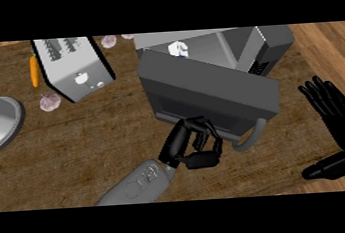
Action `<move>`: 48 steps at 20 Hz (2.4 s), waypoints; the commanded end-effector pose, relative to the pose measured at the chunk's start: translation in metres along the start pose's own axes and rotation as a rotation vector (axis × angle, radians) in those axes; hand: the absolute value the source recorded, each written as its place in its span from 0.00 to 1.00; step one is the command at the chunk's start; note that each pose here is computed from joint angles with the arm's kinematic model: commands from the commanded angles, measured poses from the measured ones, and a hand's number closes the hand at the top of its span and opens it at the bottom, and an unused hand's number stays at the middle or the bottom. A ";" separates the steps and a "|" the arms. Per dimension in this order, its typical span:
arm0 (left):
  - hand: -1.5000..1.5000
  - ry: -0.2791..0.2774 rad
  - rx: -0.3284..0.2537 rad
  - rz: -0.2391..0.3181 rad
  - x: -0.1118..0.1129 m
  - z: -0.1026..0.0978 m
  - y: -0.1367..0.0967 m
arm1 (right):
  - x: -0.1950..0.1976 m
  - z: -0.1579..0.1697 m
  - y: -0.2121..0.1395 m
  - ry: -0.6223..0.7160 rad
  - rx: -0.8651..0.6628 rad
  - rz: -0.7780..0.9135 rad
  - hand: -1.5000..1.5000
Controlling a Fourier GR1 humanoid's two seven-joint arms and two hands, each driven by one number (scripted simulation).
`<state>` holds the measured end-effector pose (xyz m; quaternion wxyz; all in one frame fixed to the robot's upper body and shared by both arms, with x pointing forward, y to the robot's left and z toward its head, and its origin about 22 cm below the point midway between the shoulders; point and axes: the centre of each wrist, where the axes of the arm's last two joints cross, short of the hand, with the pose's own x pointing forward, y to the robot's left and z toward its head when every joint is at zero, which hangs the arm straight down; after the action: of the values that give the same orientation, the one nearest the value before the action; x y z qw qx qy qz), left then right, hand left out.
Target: Pick up the milk, place it into the microwave and close the microwave
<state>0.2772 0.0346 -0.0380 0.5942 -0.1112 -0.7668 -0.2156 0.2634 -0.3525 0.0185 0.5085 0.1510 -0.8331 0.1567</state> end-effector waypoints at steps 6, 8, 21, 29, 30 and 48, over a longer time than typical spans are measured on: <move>1.00 -0.024 0.256 0.028 0.021 -0.034 0.011 | 0.038 -0.026 -0.017 -0.052 0.136 0.020 0.00; 1.00 -0.028 0.276 0.026 0.032 -0.044 0.008 | 0.043 -0.035 -0.015 -0.092 0.129 0.024 0.00; 0.00 0.025 0.475 0.074 0.042 -0.069 0.025 | 0.133 -0.075 -0.059 -0.209 0.144 0.457 1.00; 0.00 0.023 0.514 0.111 0.051 -0.077 0.025 | 0.146 -0.089 -0.063 -0.241 0.143 0.527 1.00; 0.00 0.022 0.505 0.111 0.049 -0.074 0.023 | 0.144 -0.087 -0.064 -0.237 0.138 0.529 1.00; 0.00 -0.030 0.491 0.126 0.052 -0.079 0.019 | 0.090 -0.087 -0.056 -0.226 0.095 0.182 0.00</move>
<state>0.3167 0.0066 0.0174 0.6029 -0.0445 -0.7965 -0.0141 0.3120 -0.3790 0.1636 0.3663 0.0575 -0.8908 0.2627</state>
